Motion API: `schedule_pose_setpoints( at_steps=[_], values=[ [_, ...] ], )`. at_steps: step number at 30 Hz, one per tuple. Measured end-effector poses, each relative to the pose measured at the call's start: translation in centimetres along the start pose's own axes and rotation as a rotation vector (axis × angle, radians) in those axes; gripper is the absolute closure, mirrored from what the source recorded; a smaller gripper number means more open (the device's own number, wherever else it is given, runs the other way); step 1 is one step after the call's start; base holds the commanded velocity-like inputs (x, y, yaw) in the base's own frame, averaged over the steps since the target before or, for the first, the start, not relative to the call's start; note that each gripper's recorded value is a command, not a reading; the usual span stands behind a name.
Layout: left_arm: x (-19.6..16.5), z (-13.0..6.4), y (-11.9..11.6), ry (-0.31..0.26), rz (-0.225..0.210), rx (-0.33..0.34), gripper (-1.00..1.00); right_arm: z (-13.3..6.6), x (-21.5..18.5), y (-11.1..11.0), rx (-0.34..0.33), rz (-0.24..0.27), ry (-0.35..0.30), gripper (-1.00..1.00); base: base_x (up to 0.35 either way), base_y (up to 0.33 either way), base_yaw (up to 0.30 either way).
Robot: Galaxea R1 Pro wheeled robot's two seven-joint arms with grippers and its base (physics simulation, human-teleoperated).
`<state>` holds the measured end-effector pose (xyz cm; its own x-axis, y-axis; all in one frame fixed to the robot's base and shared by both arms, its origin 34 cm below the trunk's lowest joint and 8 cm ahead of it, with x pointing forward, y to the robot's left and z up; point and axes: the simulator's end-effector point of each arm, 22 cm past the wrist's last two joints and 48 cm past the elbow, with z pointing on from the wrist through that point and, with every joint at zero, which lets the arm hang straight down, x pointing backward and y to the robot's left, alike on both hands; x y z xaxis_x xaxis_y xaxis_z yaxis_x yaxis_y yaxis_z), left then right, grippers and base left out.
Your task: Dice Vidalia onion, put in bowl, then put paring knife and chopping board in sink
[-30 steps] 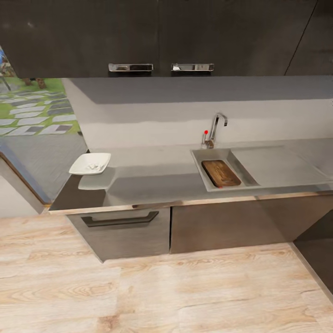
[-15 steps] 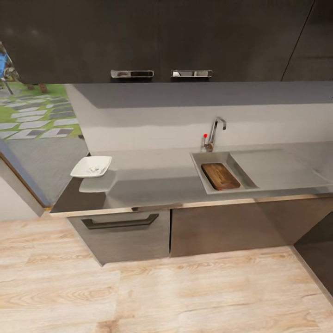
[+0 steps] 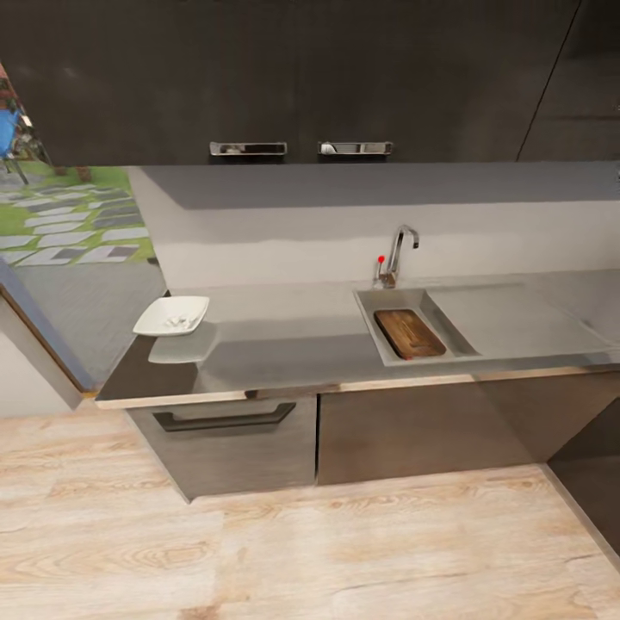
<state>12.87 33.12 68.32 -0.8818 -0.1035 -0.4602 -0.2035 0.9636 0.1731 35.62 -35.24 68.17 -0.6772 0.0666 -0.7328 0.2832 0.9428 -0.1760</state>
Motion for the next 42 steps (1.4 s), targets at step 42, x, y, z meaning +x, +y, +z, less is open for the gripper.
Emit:
schedule_pose_setpoints(
  at_steps=[42],
  values=[
    [-1.7,0.6,-0.6,-0.059,-0.018,0.009,-1.0,0.3,-2.7,0.3,-0.005,0.021,-0.063,-1.0,0.0,0.0,0.0]
  ],
)
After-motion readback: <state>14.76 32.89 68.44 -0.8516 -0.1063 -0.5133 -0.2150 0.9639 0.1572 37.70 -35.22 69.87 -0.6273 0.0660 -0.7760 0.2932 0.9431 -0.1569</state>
